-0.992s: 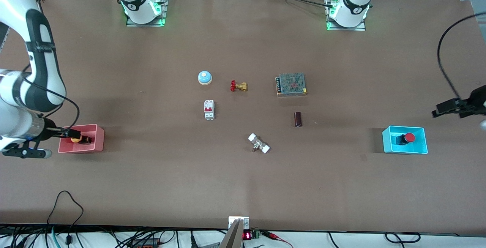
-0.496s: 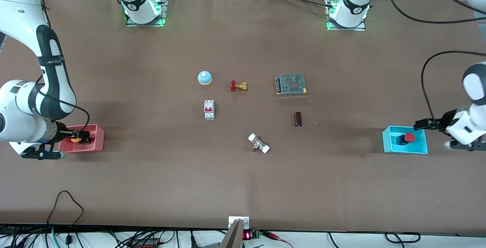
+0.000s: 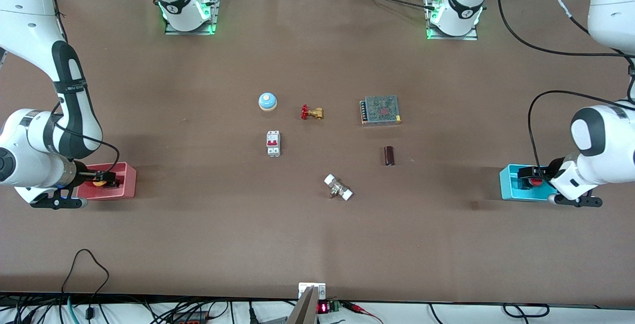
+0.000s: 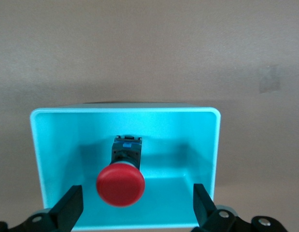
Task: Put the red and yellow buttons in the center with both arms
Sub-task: 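Close both grippers on the buttons and lift them from the trays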
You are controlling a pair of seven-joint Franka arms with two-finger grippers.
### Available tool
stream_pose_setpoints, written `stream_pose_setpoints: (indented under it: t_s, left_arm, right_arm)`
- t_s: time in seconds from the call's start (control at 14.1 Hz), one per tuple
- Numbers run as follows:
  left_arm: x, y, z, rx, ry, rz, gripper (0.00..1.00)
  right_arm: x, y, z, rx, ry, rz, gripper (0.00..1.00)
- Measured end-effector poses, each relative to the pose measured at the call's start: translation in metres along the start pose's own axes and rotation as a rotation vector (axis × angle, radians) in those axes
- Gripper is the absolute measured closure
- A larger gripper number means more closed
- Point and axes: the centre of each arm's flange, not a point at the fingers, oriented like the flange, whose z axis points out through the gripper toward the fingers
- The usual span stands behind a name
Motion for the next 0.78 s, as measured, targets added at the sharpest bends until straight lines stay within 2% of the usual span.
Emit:
stream_pose_setpoints:
  t_s: [0.21,0.28,0.35,0.43,0.5,0.64,0.71,0.78]
  left_arm:
    - [-0.001,-0.005,0.010,0.024,-0.017,0.011,0.01]
    - [-0.002,-0.007,0.012,0.033,-0.021,0.013,0.04]
    - [-0.002,-0.009,0.013,0.036,-0.023,0.011,0.12]
    - [-0.002,-0.010,0.013,0.037,-0.023,0.009,0.13]
    - [-0.002,-0.011,0.012,0.037,-0.022,0.008,0.18]
    - [-0.002,-0.013,0.010,0.039,-0.018,0.006,0.40]
    - [-0.001,-0.013,0.009,0.040,-0.016,0.005,0.48]
    - [0.000,-0.013,0.008,0.041,-0.013,-0.002,0.49]
  right_arm:
    - [0.001,-0.001,0.010,0.001,-0.003,-0.002,0.00]
    - [0.001,-0.002,0.013,0.001,-0.004,-0.002,0.00]
    - [0.001,-0.002,0.014,0.001,-0.005,-0.002,0.00]
    - [0.002,-0.002,0.014,0.001,-0.005,-0.001,0.04]
    - [0.002,-0.002,0.014,0.001,-0.004,-0.001,0.04]
    - [0.002,-0.002,0.014,0.001,-0.003,-0.001,0.19]
    - [0.002,-0.002,0.014,0.001,-0.003,-0.001,0.20]
    - [0.002,-0.002,0.014,0.001,-0.003,-0.001,0.26]
